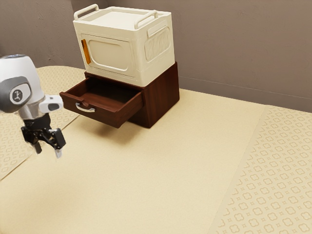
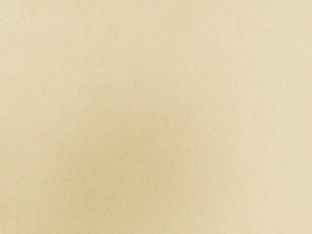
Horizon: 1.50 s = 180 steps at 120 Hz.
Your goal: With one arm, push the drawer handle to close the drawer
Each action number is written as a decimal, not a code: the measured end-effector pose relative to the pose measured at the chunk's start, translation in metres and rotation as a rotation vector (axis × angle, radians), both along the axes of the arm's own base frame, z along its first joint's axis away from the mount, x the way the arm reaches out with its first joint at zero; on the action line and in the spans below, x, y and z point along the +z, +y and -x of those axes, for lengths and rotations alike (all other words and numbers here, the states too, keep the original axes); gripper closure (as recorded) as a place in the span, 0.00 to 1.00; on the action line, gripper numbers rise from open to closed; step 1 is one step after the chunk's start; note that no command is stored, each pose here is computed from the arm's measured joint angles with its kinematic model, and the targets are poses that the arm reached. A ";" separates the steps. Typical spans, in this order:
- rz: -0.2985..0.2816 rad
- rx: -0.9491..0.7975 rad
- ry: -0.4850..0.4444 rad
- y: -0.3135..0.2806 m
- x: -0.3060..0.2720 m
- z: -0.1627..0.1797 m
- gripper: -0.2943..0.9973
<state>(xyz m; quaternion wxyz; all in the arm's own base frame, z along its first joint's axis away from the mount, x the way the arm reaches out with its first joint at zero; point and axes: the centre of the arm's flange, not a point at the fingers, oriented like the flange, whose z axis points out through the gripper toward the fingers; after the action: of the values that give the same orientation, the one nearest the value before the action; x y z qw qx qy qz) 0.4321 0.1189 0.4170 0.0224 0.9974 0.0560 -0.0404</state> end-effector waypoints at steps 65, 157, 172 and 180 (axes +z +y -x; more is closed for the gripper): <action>-0.214 -0.005 -0.211 0.071 -0.014 -0.076 0.25; -0.057 -0.174 -0.226 0.080 -0.032 -0.149 0.54; -0.040 -0.219 -0.233 0.071 -0.035 -0.160 0.70; -0.031 -0.238 -0.230 0.067 -0.039 -0.163 0.74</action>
<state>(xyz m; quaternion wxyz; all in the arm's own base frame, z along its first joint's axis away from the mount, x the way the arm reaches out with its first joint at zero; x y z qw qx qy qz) 0.5947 0.1862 0.3781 0.0082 0.9952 -0.0650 0.0727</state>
